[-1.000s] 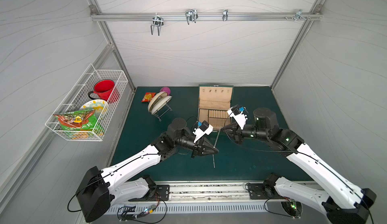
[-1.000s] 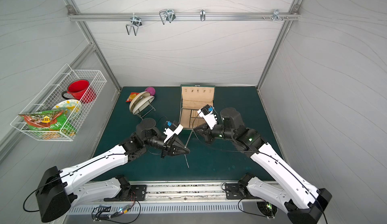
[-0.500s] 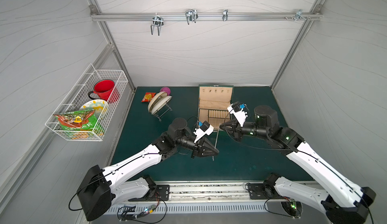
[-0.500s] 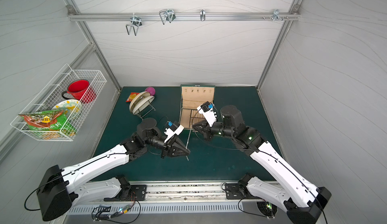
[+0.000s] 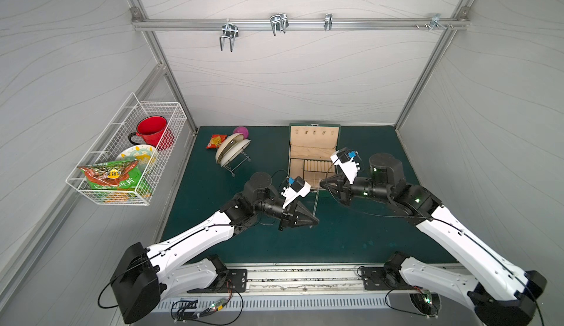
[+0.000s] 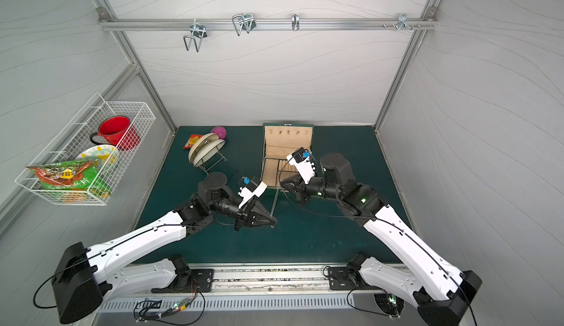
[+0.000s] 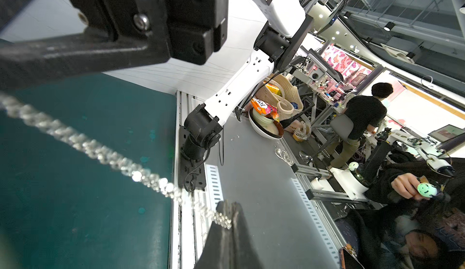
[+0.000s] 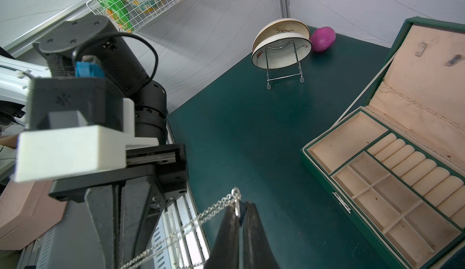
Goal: Put jewelry chain into jewelry box
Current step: Adjust the necklace.
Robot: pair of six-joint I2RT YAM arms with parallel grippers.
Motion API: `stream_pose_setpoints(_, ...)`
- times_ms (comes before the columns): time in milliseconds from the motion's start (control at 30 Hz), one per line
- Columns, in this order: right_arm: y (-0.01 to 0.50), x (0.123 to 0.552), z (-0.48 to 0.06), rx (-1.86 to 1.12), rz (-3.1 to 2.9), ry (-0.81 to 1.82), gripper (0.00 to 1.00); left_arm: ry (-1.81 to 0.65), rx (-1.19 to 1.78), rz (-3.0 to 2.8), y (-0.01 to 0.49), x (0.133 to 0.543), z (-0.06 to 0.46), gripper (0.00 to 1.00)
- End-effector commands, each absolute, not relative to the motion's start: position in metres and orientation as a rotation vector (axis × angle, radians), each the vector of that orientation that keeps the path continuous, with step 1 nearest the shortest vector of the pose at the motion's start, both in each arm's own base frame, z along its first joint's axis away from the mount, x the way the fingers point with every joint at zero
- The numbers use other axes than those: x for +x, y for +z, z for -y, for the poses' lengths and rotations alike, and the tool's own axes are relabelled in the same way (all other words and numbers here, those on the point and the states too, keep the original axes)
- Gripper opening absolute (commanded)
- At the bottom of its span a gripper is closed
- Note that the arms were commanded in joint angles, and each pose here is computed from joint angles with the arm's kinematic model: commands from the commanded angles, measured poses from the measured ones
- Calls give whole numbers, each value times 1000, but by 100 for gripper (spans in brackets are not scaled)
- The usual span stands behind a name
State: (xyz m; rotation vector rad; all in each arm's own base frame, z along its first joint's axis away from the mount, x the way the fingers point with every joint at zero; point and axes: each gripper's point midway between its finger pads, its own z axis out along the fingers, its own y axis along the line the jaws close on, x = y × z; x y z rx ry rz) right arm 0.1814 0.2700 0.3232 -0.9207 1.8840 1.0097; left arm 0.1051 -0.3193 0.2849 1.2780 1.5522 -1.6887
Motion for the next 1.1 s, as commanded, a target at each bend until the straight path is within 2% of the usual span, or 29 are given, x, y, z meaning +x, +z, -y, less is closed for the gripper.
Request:
stream_pose_setpoints(0, 321, 178, -266, -911, -1880, 997, 0, -1614, 1277, -1451, 305, 106, 316, 0)
stream_pose_setpoints(667, 264, 147, -272, -986, -1955, 1167, 0, -1458, 1091, -1386, 332, 135, 304, 0)
stream_pose_setpoints(1067, 250, 139, -282, -1037, -1937, 1202, 0, -1484, 1043, -1401, 335, 140, 303, 0)
